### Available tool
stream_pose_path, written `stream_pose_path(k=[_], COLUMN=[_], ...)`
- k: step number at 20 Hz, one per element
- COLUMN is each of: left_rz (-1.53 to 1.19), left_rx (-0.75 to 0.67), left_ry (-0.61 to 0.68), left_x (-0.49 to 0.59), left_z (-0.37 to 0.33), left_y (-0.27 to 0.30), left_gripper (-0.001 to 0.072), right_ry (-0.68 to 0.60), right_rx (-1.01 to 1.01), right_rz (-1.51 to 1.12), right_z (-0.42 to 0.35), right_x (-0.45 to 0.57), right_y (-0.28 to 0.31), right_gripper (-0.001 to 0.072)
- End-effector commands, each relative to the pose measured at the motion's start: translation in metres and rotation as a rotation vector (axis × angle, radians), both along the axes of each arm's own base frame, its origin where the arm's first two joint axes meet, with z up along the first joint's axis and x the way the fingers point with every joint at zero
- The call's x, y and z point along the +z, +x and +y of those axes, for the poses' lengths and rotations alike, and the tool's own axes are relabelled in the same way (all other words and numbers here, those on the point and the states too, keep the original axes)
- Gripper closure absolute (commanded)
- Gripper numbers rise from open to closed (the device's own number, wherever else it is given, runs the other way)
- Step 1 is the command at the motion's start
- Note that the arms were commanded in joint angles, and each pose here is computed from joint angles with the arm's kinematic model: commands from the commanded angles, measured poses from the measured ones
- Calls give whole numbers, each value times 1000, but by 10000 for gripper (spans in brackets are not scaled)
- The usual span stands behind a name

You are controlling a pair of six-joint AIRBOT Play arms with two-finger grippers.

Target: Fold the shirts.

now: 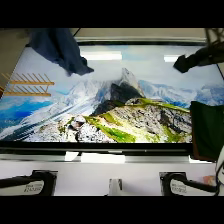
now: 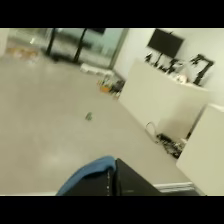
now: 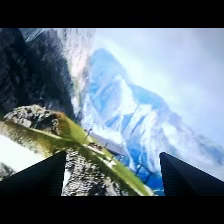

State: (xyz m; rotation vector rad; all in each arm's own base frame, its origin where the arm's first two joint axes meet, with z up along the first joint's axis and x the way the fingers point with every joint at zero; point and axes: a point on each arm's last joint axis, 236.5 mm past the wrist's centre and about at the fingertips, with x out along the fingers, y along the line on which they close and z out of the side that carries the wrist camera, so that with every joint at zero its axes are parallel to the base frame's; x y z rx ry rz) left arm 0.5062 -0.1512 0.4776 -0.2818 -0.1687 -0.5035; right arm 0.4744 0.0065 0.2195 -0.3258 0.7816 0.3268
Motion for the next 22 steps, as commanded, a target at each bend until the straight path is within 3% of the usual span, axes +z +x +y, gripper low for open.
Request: stream_pose_path(k=[1, 4, 7, 9, 14, 17, 20, 22], left_rz=[-185, 12, 371, 573, 810, 799, 770, 779], left_rx=[-173, -270, -184, -126, -114, -113, -111, -113], left_ry=[111, 224, 396, 508, 624, 622, 611, 611], left_x=[76, 23, -88, -163, -255, -247, -233, -234], left_z=[-52, -85, -73, -55, -39, -36, -34, -33], left_y=[-138, -150, -118, -107, -113, -121, -128, -131], left_gripper=[676, 676, 676, 676, 676, 676, 675, 675], right_ry=[-140, -151, -128, -83, 197, 287, 567, 647], right_rx=[-134, -149, -111, -50, 142, 83, 55, -4], right_rz=[-258, -367, -210, -21, 431, 704, 821, 840], right_z=[-38, -36, -25, -9, 59, 69, 120, 134], right_x=[108, 160, 134, 87, -69, -191, -254, -282], right_y=[-30, -79, -113, -126, -137, -180, -222, -238], right_gripper=[129, 127, 98, 31, 31, 35, 33, 33])
